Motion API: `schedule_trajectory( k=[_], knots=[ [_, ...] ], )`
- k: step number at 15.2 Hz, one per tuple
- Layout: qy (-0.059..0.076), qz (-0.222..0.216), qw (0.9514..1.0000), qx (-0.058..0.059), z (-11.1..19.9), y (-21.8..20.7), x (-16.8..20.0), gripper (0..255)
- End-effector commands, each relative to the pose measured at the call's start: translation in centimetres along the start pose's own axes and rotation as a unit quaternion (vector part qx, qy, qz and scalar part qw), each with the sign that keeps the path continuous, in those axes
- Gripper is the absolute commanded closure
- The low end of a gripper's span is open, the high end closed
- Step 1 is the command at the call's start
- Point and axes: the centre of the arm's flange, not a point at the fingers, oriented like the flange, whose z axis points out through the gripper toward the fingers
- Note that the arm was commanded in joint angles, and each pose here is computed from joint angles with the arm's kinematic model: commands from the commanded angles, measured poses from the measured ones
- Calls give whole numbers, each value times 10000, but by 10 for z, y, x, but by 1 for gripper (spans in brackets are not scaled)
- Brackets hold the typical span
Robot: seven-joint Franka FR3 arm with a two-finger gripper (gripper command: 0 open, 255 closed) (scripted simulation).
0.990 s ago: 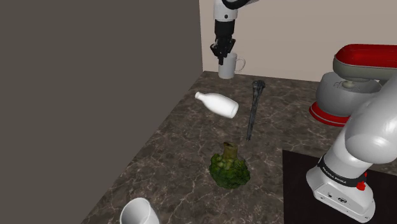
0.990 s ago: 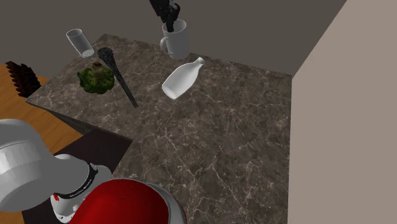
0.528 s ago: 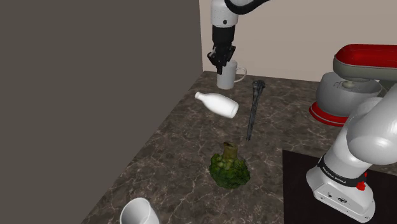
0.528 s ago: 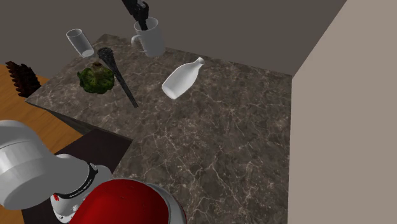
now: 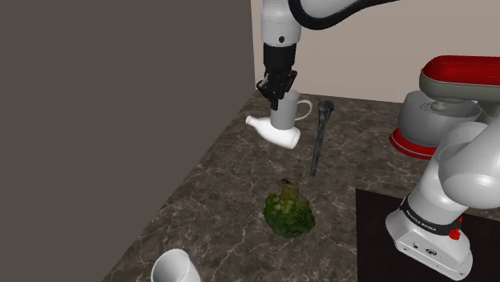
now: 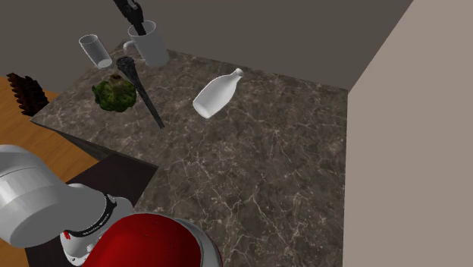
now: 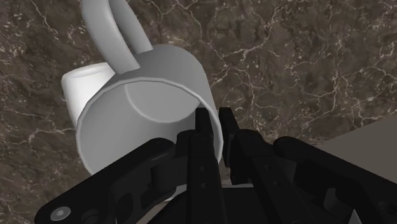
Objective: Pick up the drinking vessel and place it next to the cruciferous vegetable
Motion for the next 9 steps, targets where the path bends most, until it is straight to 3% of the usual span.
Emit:
schedule_trajectory(
  k=[1, 9],
  knots=[
    [-1, 6, 10000, 0, 11, -4, -2, 255],
    [-1, 6, 10000, 0, 53, -4, -5, 255]
  ],
)
